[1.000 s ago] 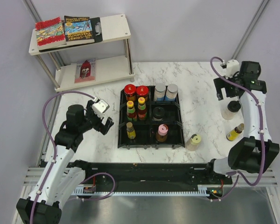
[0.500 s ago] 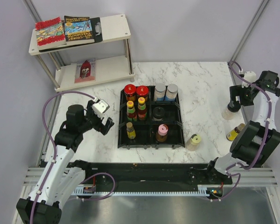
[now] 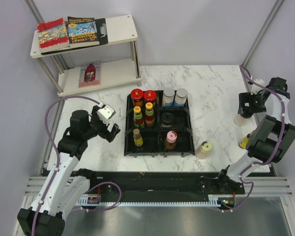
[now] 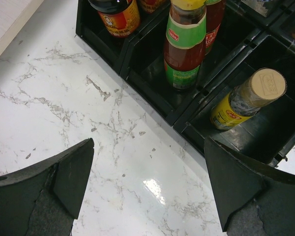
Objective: Organize the condiment bottles
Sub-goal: Pick up the bottle from the center of the board, then place the bottle in the storage box.
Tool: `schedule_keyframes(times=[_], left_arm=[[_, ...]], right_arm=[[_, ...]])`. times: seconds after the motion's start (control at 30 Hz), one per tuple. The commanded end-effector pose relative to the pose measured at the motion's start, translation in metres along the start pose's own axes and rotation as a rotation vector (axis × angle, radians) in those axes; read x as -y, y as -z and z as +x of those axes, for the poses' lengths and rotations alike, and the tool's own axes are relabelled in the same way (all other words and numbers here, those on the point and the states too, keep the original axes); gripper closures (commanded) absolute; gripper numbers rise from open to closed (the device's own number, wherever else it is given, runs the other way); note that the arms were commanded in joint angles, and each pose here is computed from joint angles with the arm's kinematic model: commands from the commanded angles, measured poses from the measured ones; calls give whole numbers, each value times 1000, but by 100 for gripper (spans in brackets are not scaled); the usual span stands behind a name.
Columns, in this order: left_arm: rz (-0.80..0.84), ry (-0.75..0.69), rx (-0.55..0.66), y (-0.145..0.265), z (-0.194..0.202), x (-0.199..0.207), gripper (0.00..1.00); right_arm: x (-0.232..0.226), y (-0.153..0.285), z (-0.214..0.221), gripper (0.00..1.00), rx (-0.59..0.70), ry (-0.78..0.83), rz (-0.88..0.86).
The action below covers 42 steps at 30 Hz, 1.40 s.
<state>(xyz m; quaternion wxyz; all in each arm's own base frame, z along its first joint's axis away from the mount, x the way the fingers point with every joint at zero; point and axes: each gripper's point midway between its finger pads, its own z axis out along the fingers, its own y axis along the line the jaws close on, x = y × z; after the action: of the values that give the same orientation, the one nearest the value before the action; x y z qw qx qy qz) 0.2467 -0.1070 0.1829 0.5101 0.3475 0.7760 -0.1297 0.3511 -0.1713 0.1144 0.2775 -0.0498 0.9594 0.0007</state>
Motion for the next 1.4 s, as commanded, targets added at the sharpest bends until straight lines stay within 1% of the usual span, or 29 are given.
schedule_keyframes(times=[0.0, 0.07, 0.17, 0.2, 0.27, 0.37, 0.4, 0.43, 0.47, 0.5, 0.6, 0.7, 0.73, 0.8, 0.83, 0.87, 0.9, 1.0, 1.03, 1.1, 1.13, 1.2, 1.23, 1.3, 1.33, 1.37], left_arm=[[7, 28, 14, -1, -3, 0, 1], [11, 30, 12, -2, -2, 1, 1], [8, 28, 12, -2, -2, 0, 1], [8, 28, 14, -2, -3, 1, 1], [10, 28, 13, -2, -2, 1, 1], [5, 26, 14, -1, -3, 0, 1], [7, 28, 15, -2, -3, 0, 1], [9, 29, 12, -2, -3, 1, 1], [7, 29, 13, -2, -3, 0, 1], [8, 30, 12, -2, -2, 0, 1], [10, 28, 14, -2, -3, 1, 1], [12, 26, 17, -1, -3, 2, 1], [10, 25, 19, -1, -4, 1, 1], [11, 26, 21, -1, -4, 2, 1], [8, 23, 24, 0, -5, 1, 1], [10, 23, 23, 0, -5, 2, 1], [7, 24, 25, 0, -5, 1, 1], [11, 25, 27, 1, -5, 2, 1], [6, 25, 28, 1, -6, 1, 1], [10, 26, 29, 1, -5, 2, 1], [9, 27, 31, 2, -6, 2, 1], [7, 27, 32, 3, -6, 1, 1], [8, 26, 35, 3, -7, 1, 1], [9, 27, 36, 3, -7, 2, 0], [7, 27, 37, 3, -7, 1, 1], [8, 29, 35, 3, -6, 1, 1]], right_arm=[[-1, -13, 0, 2, 16, -4, -23], [-2, -17, 2, 5, 11, -8, -33], [-2, -22, 5, 12, 2, -11, -39], [-3, -24, 8, 17, -3, -11, -41], [-4, -27, 11, 22, -11, -8, -43], [-2, -27, 15, 39, -20, -9, -29], [-2, -25, 14, 57, -20, -11, -23], [-2, -24, 14, 69, -23, -10, -15], [-2, -19, 11, 76, -12, -8, -6], [-3, -16, 10, 87, -10, -2, 2], [-13, -3, 3, 96, -9, 63, 41], [-37, 13, -12, 99, 12, 151, 60], [-54, 16, -21, 99, 26, 190, 43], [-72, 33, -35, 100, 72, 205, 33], [-88, 43, -47, 100, 111, 236, 17], [-99, 49, -51, 100, 121, 239, -6], [-110, 59, -64, 100, 166, 250, -41], [-148, 85, -83, 100, 225, 277, -133], [-171, 91, -86, 100, 241, 308, -191], [-195, 103, -90, 100, 256, 351, -238], [-221, 110, -92, 100, 271, 407, -279], [-246, 120, -94, 100, 290, 446, -316], [-269, 125, -92, 100, 299, 493, -356], [-290, 131, -95, 100, 314, 515, -382], [-307, 133, -93, 100, 309, 545, -413], [-313, 133, -94, 100, 314, 555, -411]])
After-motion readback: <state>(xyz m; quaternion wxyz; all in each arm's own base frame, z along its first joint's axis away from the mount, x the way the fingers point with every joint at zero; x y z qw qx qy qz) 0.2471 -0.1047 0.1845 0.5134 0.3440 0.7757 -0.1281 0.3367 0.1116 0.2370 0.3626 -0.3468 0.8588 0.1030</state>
